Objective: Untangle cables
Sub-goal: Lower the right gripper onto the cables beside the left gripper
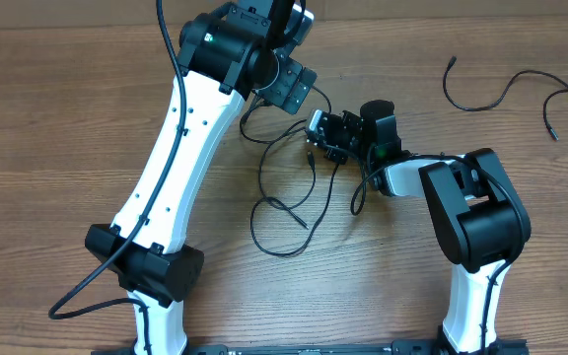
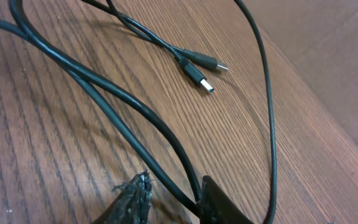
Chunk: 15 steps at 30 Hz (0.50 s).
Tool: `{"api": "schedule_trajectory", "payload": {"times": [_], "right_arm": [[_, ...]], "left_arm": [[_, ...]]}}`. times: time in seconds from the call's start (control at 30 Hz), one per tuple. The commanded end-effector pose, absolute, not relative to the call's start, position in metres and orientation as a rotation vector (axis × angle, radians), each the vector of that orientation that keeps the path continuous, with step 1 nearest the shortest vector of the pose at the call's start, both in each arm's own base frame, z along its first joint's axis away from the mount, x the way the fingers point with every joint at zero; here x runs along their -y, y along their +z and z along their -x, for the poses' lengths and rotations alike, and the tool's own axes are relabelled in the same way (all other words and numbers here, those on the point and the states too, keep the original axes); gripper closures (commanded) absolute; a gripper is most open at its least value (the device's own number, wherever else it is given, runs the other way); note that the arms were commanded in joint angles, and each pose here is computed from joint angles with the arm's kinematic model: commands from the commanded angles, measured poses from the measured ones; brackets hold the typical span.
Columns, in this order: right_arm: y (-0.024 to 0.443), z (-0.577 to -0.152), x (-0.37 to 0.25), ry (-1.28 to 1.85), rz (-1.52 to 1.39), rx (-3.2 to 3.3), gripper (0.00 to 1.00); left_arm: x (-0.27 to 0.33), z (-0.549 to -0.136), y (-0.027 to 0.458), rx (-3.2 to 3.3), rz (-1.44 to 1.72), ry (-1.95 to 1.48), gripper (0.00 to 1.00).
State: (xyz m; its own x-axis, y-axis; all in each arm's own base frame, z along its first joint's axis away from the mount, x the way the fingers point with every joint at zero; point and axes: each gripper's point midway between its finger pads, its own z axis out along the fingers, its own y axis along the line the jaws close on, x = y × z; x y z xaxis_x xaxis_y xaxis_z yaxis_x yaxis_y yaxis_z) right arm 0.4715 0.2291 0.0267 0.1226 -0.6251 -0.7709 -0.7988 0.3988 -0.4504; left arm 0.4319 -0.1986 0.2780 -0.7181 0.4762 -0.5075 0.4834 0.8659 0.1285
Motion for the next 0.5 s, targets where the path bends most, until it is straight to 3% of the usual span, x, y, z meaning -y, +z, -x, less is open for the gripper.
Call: {"api": "schedule_trajectory", "payload": {"times": [0.0, 0.17, 0.23, 0.47], "right_arm": [[0.0178, -0.4673, -0.2314, 0.226, 1.31, -1.592, 0.79], [0.0172, -0.467, -0.2313, 0.227, 1.311, -1.595, 0.87], [0.0171, -0.4669, -0.2313, 0.227, 1.311, -1.595, 0.95], [0.0146, -0.4655, -0.2308, 0.235, 1.311, -1.611, 0.96]], "left_arm": [[0.1993, -0.4341, 0.2801, -2.487, -0.698, -0.028, 0.0], [0.1993, -0.4341, 0.2801, -2.487, -0.698, -0.028, 0.0], [0.1995, -0.434, 0.2801, -2.487, -0.699, -0.028, 0.01], [0.1995, -0.434, 0.2801, -2.487, -0.699, -0.028, 0.0]]}}
